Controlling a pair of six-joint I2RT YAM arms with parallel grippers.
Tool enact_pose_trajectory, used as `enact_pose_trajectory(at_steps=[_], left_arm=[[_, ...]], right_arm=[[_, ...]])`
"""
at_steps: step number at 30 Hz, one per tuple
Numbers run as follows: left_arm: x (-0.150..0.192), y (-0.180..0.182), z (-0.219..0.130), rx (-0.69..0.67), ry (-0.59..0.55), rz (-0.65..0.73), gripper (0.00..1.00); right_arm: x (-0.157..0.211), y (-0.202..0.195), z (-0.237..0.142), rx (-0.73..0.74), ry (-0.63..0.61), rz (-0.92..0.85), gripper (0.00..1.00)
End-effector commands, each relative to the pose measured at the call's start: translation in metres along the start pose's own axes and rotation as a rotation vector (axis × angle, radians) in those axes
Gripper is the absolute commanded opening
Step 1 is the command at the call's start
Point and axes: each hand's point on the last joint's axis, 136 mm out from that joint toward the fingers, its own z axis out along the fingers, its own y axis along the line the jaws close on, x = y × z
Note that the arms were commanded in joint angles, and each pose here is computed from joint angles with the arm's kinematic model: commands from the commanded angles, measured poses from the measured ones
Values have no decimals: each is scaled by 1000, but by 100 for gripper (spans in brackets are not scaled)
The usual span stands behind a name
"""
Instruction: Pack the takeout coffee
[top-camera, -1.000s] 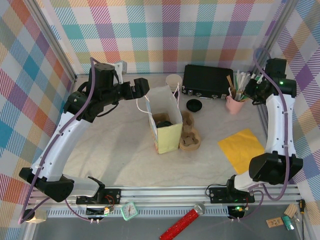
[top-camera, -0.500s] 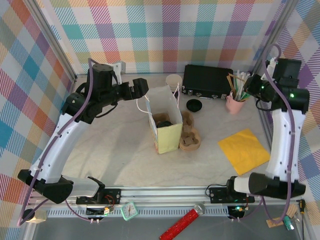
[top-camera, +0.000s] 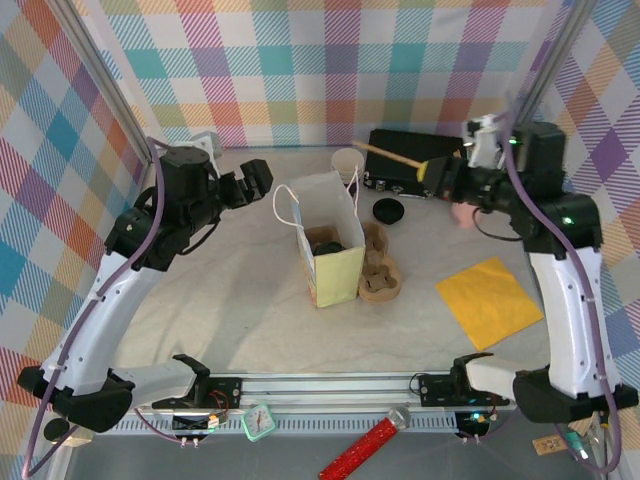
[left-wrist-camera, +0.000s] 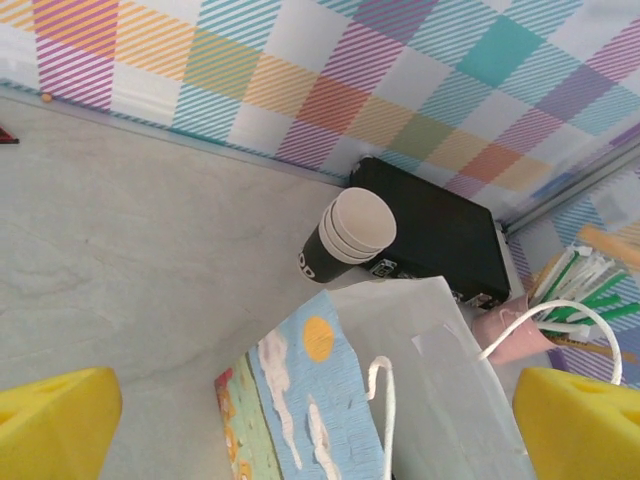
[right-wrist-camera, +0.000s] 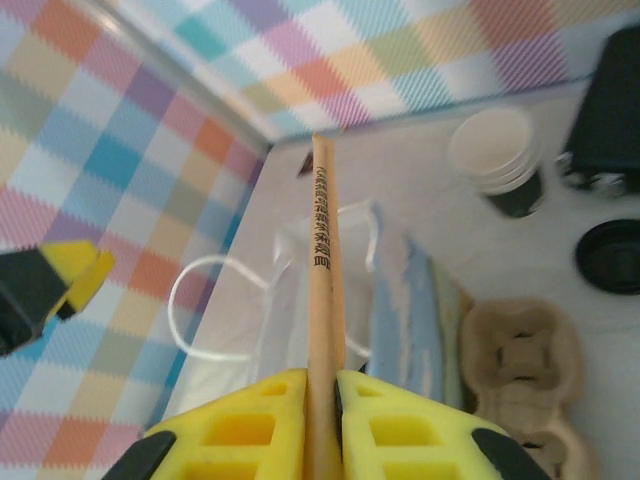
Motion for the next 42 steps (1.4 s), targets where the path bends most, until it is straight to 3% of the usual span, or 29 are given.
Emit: enact_pose_trajectory(at_steps=[1, 11, 24, 27, 29, 33, 35, 37, 42], left_arm=[[-5, 11, -7, -32, -39, -33, 100], [1, 21, -18, -51, -53, -42, 100], [10, 24, -18, -52, -26, -46, 100], [11, 26, -19, -54, -26, -47, 100], [12, 26, -19, -57, -24, -47, 100], [13, 26, -16, -57, -17, -42, 100], [13, 25, -13, -56, -15, -39, 100], [13, 24, -10, -56, -11, -39, 100], [13, 20, -3, -45, 1, -35, 100]], right_arm=[[14, 20, 15, 8, 58, -49, 16], [70, 9, 51, 209, 252, -206, 16], [85, 35, 137, 182, 320, -314, 19], [95, 41, 152, 169, 362, -329, 25], [101, 43, 158, 161, 392, -332, 45], [94, 40, 149, 198, 381, -356, 60], [86, 40, 140, 207, 347, -372, 62], [79, 41, 133, 211, 316, -389, 56], [69, 40, 125, 237, 281, -397, 58]])
